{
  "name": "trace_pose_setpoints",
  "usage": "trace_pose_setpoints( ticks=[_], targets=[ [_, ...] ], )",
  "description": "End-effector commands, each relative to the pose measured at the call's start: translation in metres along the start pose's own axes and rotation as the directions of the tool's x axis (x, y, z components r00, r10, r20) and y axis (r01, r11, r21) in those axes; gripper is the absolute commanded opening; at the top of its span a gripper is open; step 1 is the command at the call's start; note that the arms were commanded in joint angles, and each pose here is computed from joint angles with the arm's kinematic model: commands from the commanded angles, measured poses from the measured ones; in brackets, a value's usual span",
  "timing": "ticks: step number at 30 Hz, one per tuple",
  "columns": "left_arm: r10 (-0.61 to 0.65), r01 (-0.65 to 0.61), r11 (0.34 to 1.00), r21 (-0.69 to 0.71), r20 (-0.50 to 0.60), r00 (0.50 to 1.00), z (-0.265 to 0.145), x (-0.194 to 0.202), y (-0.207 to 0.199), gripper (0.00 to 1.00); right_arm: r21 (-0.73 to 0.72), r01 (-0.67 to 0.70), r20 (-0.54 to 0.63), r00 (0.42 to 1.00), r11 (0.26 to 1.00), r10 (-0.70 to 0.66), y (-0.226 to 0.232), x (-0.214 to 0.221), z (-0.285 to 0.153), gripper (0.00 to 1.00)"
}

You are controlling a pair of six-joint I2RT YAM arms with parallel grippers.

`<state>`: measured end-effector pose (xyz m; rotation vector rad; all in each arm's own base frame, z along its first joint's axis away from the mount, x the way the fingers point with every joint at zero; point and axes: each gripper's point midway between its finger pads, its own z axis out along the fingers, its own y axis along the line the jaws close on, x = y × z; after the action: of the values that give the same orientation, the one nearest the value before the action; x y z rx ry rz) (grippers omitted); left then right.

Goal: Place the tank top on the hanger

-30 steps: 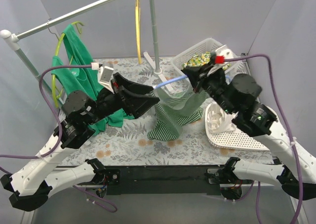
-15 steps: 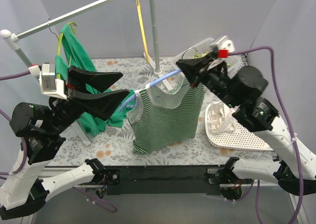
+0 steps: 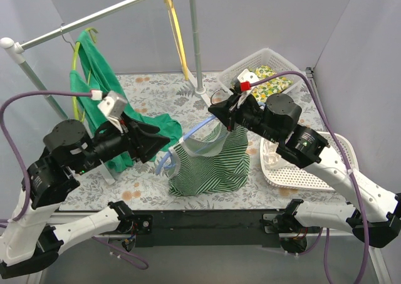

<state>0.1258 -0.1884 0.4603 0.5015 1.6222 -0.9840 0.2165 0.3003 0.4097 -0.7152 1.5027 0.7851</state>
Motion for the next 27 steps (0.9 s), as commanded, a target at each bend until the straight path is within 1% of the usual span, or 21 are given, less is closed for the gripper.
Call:
trace_pose_setpoints(
  ticks=[1,3,4,9,16,25,27],
  targets=[
    [-0.035,0.024,0.999,-0.042,-0.26,0.965,0.012,0.067,0.016,0.52,-0.072,-0.006,0.127,0.992,0.997,0.016,0.015,-0.034,-0.002,0.01],
    [-0.043,0.033,0.999,-0.04,-0.297,0.954,0.018,0.079,0.018,0.55,-0.079,-0.01,0.108,0.994,0.997,0.019,0.016,-0.027,0.003,0.01],
    [-0.044,0.033,0.998,-0.044,-0.294,0.955,0.019,0.08,0.019,0.55,-0.081,-0.012,0.103,0.994,0.997,0.021,0.016,-0.025,0.004,0.01],
    [-0.047,0.026,0.997,-0.067,-0.327,0.944,0.026,0.092,0.026,0.55,-0.09,-0.023,0.063,0.998,0.996,0.029,0.017,-0.009,0.013,0.01],
    [-0.053,0.012,0.995,-0.104,-0.405,0.913,0.032,0.115,0.038,0.42,-0.076,-0.023,0.042,0.999,0.997,0.027,0.014,-0.002,0.021,0.01],
    [-0.056,-0.026,0.985,-0.171,-0.459,0.887,0.032,0.137,0.056,0.37,-0.063,-0.01,0.006,1.0,0.998,0.011,0.011,0.009,0.031,0.01],
    [-0.058,-0.03,0.984,-0.178,-0.468,0.882,0.032,0.143,0.059,0.32,-0.068,-0.009,0.004,1.0,0.998,0.009,0.012,0.008,0.032,0.01]
  ],
)
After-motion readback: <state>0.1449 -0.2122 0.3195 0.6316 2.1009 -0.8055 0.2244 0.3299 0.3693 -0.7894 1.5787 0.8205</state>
